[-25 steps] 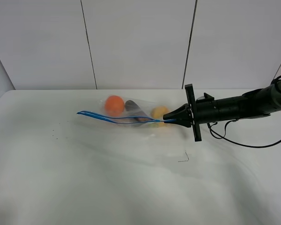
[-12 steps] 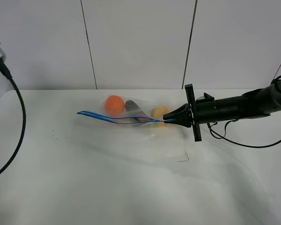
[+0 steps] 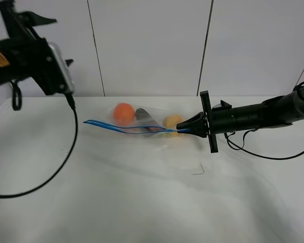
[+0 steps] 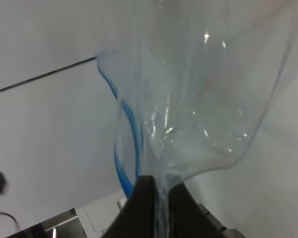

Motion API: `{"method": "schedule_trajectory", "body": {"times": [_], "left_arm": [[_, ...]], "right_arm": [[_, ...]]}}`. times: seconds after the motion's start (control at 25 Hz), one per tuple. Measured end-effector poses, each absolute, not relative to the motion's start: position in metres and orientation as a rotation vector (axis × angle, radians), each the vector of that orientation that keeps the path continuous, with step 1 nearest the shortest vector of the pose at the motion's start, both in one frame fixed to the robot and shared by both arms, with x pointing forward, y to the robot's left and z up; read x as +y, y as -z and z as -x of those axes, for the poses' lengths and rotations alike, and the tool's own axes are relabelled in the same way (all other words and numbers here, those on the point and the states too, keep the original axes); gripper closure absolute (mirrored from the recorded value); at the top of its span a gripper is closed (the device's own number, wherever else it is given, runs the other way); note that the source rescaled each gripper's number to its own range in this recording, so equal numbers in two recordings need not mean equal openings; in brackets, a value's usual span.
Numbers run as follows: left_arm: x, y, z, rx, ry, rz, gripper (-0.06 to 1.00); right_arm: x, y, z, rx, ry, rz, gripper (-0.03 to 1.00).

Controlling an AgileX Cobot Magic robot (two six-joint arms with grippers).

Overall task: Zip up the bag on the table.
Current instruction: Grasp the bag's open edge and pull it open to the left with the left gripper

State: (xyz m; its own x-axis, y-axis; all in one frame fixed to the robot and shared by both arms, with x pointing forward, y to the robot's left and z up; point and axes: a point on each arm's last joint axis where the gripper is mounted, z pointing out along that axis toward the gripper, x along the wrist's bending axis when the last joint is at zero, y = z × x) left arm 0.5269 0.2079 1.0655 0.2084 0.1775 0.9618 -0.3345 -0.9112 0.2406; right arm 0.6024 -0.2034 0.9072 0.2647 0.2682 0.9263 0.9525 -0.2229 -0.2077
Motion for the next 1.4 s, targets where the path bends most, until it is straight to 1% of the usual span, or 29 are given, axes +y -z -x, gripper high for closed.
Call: {"method": "schedule_trajectory", "body": {"times": [0.24, 0.36, 0.48, 0.68, 1.08, 1.4], "left_arm": [[0.137, -1.003, -0.503, -0.402, -1.427, -2.162, -0.06], [0.111, -0.978, -0.496, -0.47, -1.326, -2.152, -0.06], [0.097, -0.959, -0.498, -0.487, -1.319, -2.074, -0.06], [0.089, -0.932, -0.503, -0.45, -1.277, -2.065, -0.06], [0.079, -0.932, -0.496, -0.231, -1.129, -2.008, -0.06], [0.075, -0.932, -0.494, -0.291, -1.105, -1.974, -0.06]], "right_arm": [[-0.203, -0.907, -0.602, -1.137, 1.002, 1.677, 0.97], [-0.203, -0.907, -0.602, -1.137, 1.002, 1.677, 0.97], [-0.203, -0.907, -0.602, -1.138, 1.001, 1.677, 0.97], [-0.204, -0.906, -0.601, -1.155, 0.989, 1.676, 0.97], [-0.204, -0.906, -0.601, -1.159, 0.986, 1.675, 0.97], [-0.204, -0.906, -0.601, -1.16, 0.985, 1.675, 0.97]]}}
